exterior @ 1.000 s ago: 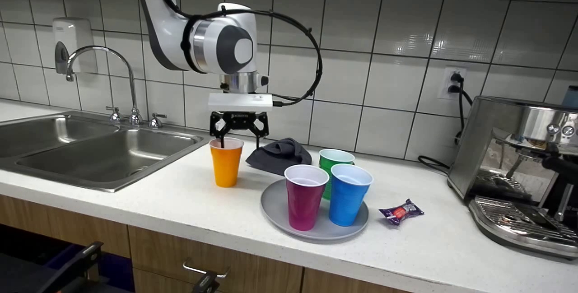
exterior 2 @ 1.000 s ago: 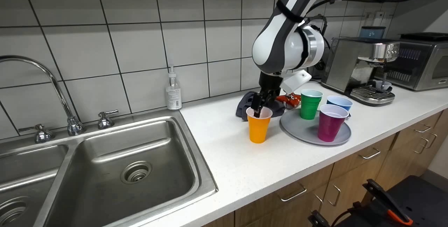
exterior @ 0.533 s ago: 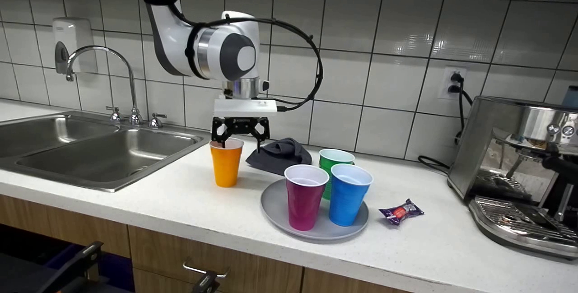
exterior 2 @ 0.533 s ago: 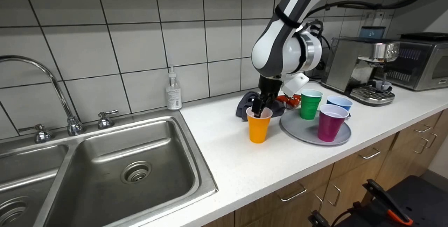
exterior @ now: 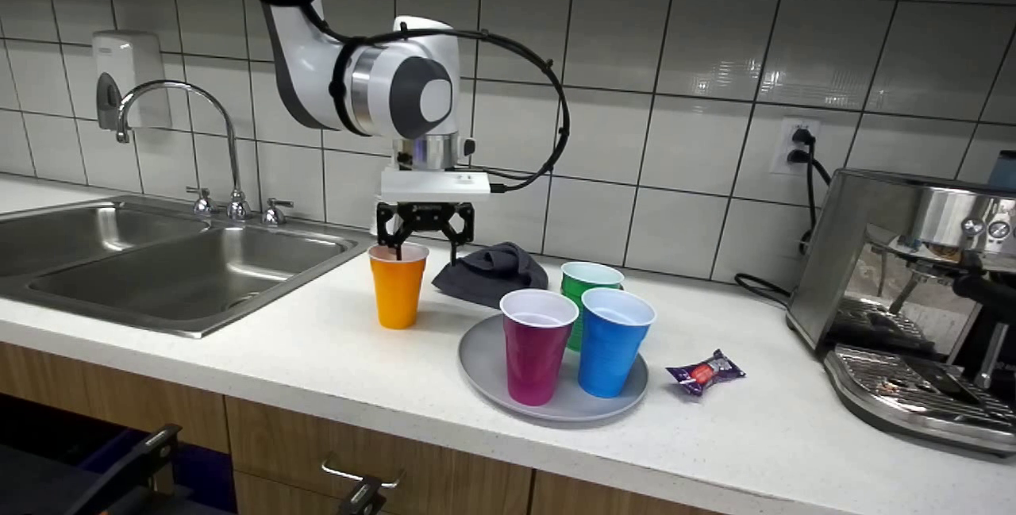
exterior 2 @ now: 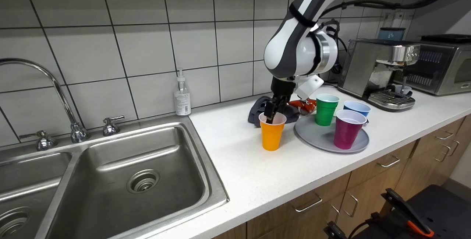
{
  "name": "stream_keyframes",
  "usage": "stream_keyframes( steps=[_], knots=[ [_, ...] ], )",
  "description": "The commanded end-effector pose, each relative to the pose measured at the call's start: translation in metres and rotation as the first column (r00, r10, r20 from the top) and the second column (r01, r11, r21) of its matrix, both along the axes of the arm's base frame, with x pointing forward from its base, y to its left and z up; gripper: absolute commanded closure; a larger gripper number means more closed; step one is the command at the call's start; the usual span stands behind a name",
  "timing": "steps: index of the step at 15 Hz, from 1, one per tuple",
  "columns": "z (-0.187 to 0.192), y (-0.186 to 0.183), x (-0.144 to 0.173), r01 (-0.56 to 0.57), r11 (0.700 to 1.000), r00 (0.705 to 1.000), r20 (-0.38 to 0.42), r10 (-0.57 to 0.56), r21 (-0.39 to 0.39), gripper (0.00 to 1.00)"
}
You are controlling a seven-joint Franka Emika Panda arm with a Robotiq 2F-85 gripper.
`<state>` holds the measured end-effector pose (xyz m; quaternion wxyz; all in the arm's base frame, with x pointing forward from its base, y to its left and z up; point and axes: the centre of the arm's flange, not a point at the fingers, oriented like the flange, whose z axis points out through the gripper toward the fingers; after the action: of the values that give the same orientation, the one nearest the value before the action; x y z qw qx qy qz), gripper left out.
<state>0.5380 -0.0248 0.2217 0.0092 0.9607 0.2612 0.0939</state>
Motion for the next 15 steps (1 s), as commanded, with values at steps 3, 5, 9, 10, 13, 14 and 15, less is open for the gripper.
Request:
stream_keyframes(
  steps=[3,5,9,10,13,14,15],
  knots=[
    [0.0069,-0.0067,0.0007,-0.032,0.999,0.999,0.023,0.032,0.016,0.58],
    [0.0076,-0.0065,0.0006,-0.035,0.999,0.999,0.023,0.035,0.019,0.73],
    [0.0081,-0.0049,-0.0006,-0.041,0.999,0.999,0.021,0.04,0.028,1.0],
    [0.0084,-0.0044,-0.0007,-0.043,0.999,0.999,0.021,0.042,0.03,1.0],
    [0.0113,-0.0045,-0.0007,-0.036,0.999,0.999,0.016,0.035,0.039,0.99],
    [0.0131,-0.0053,-0.0008,-0.029,0.999,1.0,0.012,0.028,0.042,0.99],
    [0.0157,-0.0071,-0.0014,-0.022,0.999,1.0,0.012,0.022,0.047,0.99]
  ],
)
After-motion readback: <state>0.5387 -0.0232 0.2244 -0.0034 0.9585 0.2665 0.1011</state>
